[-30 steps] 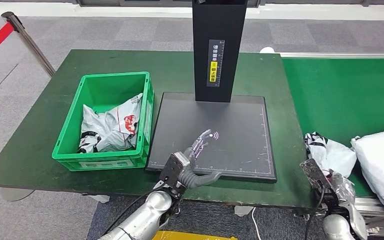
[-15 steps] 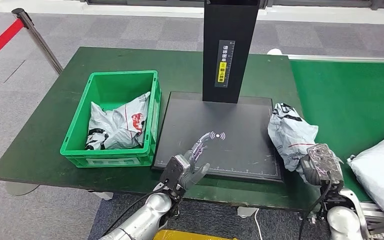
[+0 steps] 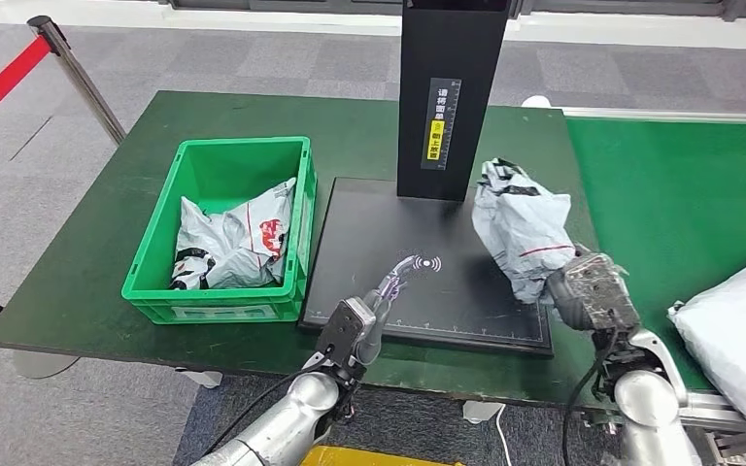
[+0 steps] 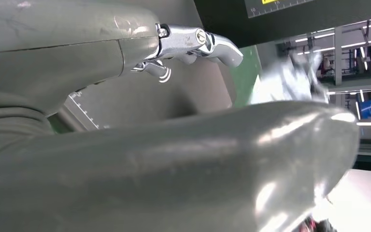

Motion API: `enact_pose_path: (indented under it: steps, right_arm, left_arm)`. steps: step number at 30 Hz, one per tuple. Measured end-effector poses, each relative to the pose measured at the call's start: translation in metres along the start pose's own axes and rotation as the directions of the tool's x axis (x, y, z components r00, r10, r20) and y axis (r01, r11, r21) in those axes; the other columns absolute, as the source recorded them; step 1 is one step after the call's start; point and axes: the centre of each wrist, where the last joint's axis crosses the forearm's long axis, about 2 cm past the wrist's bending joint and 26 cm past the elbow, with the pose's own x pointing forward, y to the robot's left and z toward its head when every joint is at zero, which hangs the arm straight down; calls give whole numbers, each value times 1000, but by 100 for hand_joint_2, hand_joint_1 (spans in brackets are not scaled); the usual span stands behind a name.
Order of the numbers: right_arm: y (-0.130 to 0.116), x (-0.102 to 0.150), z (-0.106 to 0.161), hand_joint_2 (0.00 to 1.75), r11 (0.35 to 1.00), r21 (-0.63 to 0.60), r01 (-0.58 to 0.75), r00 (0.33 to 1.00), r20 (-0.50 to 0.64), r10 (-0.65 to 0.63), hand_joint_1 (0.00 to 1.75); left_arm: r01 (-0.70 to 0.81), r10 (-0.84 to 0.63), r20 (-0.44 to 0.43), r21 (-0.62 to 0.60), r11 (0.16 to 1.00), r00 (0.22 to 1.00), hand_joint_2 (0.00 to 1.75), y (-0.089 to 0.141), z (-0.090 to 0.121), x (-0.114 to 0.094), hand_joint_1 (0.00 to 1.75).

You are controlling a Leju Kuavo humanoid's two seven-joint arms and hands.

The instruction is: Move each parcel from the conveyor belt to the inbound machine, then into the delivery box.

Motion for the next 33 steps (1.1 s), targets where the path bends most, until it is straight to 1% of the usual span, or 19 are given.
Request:
enact_pose_path:
  steps: [5,7,13,22,24,25,26,27,29,30,31,33]
  right_arm:
    - [36,23,-15,175,991,136,-1,996,87,-11,175]
    - [46,30,-20,175,985,174,-3,993,114,-17,175]
    - [58,39,-32,175,974,226,-17,988,151,-18,175]
    - [80,39,-47,175,943,328,-60,990,140,14,175]
    - [82,38,-49,175,940,335,-63,991,134,18,175]
    - [83,38,-50,175,941,334,-63,992,128,21,175]
    - [84,38,-50,175,942,330,-63,993,120,25,175]
    - [84,37,-50,175,943,326,-63,994,110,28,175]
    - [85,36,-49,175,944,325,-61,995,93,32,175]
    - [86,35,-48,175,943,327,-60,996,86,33,175]
    - [87,34,-47,175,942,331,-59,996,81,34,175]
    - [90,33,-46,175,938,342,-57,997,76,33,175]
  left_arm:
    - [2,-2,5,-4,1000,1000,0,-5,-3,2,0]
    - [6,-6,9,2,1000,1000,0,-6,-3,2,0]
    - [14,-14,15,14,1000,1000,0,-5,-3,2,0]
    - [54,-56,52,33,998,997,0,-2,-10,8,0]
    - [84,-87,60,52,995,994,0,-1,-11,10,0]
    - [120,-125,65,74,990,990,0,0,-11,10,0]
    - [191,-200,69,117,975,977,0,2,-12,12,0]
    - [287,-302,67,174,942,951,0,4,-13,14,0]
    - [494,-531,53,300,816,846,0,11,-16,21,0]
    - [564,-612,44,344,751,789,0,15,-18,24,0]
    - [609,-666,38,369,702,745,0,20,-19,27,0]
    - [662,-725,27,385,643,689,0,28,-21,29,0]
